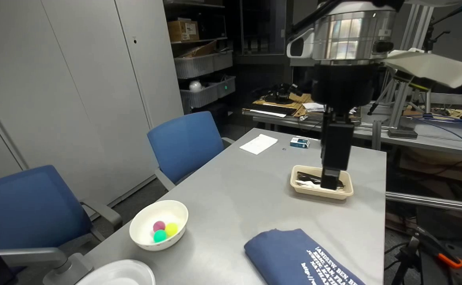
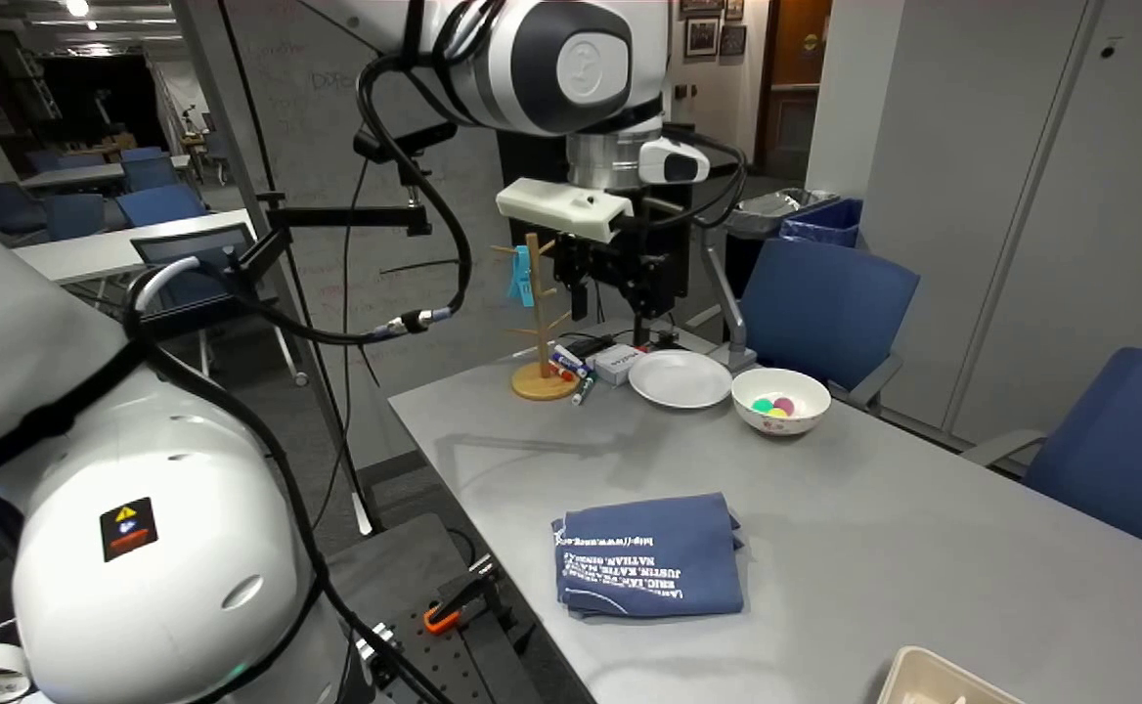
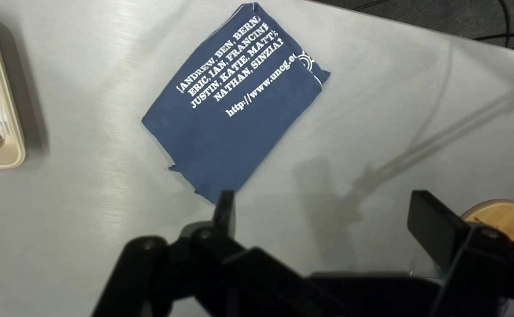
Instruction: Fold the blue t-shirt once
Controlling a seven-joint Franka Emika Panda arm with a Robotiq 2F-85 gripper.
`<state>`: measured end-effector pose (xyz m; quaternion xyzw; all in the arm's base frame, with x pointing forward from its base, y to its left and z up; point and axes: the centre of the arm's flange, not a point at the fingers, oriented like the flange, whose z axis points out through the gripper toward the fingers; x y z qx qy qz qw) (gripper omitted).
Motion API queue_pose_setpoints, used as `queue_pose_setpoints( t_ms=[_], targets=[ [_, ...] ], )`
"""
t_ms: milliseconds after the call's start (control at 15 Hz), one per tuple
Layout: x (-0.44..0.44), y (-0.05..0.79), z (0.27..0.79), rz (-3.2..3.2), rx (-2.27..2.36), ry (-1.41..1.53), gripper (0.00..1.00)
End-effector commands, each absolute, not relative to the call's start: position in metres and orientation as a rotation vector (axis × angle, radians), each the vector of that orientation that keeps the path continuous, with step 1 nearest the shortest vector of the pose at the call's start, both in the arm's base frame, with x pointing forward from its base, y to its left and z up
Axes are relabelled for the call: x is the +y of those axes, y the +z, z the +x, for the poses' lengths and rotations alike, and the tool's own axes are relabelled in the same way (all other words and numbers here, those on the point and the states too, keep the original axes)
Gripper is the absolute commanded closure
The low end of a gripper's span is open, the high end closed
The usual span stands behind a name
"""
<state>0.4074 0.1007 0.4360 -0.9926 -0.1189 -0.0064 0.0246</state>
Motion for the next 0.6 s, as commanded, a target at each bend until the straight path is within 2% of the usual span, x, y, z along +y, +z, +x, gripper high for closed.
queue_pose_setpoints(
  t_ms=[0, 533],
  targets=[
    [0.1006, 0.4356, 0.4072, -3.070, -0.368, -0.018, 0.00],
    [0.1004, 0.4343, 0.4066, -3.071, -0.367, -0.014, 0.00]
  ],
)
